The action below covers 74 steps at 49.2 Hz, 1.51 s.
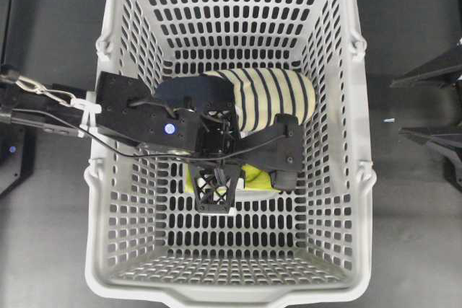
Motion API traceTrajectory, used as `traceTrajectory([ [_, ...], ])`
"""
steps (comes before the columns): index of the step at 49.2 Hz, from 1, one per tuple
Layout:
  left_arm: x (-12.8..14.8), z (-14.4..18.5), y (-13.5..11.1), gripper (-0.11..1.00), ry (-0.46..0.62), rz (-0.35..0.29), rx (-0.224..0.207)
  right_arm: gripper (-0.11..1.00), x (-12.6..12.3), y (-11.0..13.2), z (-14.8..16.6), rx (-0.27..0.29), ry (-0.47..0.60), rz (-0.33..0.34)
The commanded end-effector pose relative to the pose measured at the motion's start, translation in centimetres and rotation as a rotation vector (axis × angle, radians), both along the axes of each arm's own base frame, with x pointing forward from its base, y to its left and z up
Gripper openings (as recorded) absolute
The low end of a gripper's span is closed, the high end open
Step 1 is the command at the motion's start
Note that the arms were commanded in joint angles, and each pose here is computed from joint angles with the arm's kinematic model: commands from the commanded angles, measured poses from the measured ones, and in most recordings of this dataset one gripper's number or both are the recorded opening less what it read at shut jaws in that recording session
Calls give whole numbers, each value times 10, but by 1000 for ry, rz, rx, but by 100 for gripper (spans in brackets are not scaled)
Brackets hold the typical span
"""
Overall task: Pick up the yellow cloth from the shopping basket with the left arm.
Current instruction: 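Lower the left gripper into the basket and close on the cloth, then lift the gripped yellow-green cloth upward out of the basket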
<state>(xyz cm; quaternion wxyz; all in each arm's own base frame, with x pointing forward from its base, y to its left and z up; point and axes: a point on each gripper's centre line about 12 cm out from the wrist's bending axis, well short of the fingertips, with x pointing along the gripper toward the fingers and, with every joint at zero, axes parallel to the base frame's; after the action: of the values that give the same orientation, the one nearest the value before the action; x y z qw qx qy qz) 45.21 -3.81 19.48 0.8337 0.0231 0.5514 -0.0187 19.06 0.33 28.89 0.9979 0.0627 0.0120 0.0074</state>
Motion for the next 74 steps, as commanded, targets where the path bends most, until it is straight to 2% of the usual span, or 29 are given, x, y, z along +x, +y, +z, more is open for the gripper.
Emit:
traceTrajectory([
  [1, 1, 18, 2, 18, -40, 2, -1, 77, 1, 0, 4, 0, -15, 1],
  [9, -1, 67, 2, 18, -97, 4, -4, 77, -1, 0, 5, 0, -21, 1],
  [24, -19, 174, 1, 18, -60, 15, -1, 77, -4, 0, 5, 2, -29, 1],
  [31, -25, 210, 3, 18, -64, 22, -1, 77, -5, 0, 5, 2, -31, 1],
  [41, -24, 211, 5, 18, -8, 31, 2, 77, -5, 0, 3, 4, -28, 1],
  [74, -24, 210, 7, 18, -6, 36, 4, 77, -7, 0, 3, 4, -24, 1],
])
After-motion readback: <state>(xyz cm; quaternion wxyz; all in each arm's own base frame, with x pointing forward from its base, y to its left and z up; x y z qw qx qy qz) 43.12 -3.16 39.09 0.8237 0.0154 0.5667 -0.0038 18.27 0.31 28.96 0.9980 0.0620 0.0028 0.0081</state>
